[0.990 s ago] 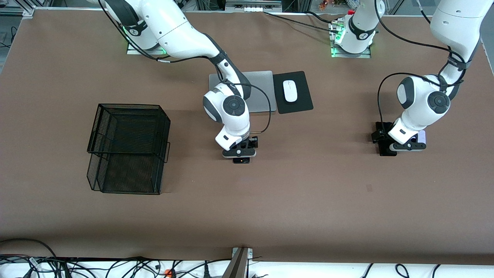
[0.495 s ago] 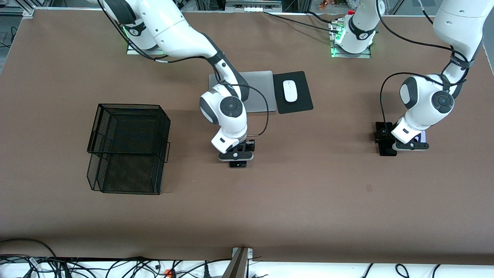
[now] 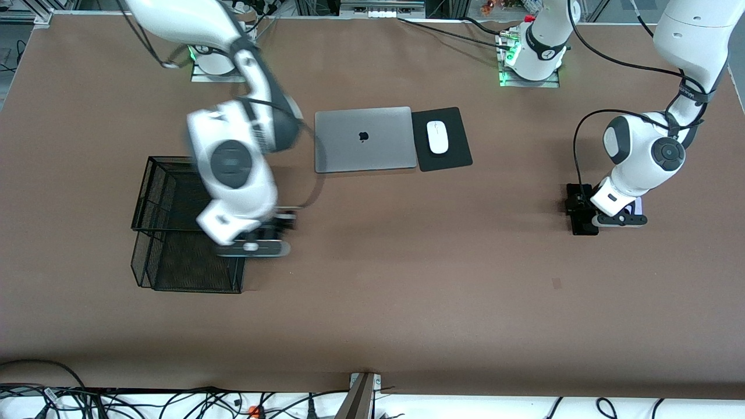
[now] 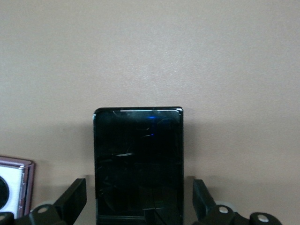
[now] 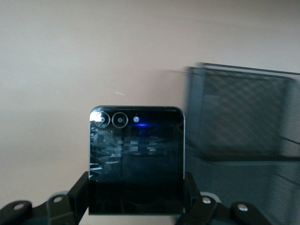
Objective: Place phones with both arms
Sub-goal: 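Carry the flip phone into the mesh basket with the right gripper, release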
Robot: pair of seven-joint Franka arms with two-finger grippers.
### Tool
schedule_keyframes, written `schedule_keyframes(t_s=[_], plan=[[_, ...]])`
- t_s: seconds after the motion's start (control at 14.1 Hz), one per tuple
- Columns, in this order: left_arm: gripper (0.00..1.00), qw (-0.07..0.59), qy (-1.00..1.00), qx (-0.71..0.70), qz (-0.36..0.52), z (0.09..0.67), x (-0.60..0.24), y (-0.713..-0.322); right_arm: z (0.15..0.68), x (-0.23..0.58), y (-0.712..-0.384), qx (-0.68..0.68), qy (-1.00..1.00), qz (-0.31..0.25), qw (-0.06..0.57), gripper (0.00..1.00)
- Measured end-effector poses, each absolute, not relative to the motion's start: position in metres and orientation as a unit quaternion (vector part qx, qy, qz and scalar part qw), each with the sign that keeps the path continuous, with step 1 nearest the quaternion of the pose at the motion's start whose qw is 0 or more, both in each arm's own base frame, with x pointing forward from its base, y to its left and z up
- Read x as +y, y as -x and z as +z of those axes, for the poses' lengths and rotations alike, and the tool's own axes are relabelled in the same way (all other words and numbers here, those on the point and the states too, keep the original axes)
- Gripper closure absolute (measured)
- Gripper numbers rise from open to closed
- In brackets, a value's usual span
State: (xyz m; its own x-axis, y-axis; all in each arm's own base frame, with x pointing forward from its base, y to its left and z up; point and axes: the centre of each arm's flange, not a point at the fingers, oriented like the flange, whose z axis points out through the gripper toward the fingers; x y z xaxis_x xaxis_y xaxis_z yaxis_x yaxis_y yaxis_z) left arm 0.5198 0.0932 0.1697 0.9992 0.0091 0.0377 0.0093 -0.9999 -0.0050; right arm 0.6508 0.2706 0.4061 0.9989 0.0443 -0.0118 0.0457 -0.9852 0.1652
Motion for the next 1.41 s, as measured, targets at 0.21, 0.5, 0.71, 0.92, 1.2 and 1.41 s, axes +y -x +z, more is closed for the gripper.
schedule_keyframes(t_s=[0.21, 0.5, 0.71, 0.92, 1.2, 1.41], plan=[[0.00, 0.002, 1.000, -0.007, -0.019, 0.167, 0.096, -0.519, 0.423, 0.201, -0.630, 0.012, -0.996, -0.029, 0.089, 0.19], [0.00, 0.001, 1.000, -0.008, -0.024, 0.157, 0.096, -0.518, 0.409, 0.136, -0.579, -0.020, -0.995, -0.054, 0.076, 0.19], [0.00, 0.001, 1.000, -0.008, -0.024, 0.157, 0.096, -0.518, 0.382, 0.093, -0.543, -0.045, -0.995, -0.065, 0.062, 0.19], [0.13, 0.001, 1.000, -0.009, -0.028, 0.160, 0.096, -0.520, 0.358, 0.068, -0.523, -0.062, -0.993, -0.081, 0.058, 0.19], [0.20, 0.002, 1.000, -0.010, -0.029, 0.163, 0.096, -0.520, 0.347, 0.054, -0.524, -0.069, -0.993, -0.072, 0.057, 0.19], [0.20, 0.002, 0.999, -0.015, -0.029, 0.163, 0.096, -0.521, 0.338, 0.045, -0.529, -0.064, -0.994, -0.065, 0.060, 0.19]])
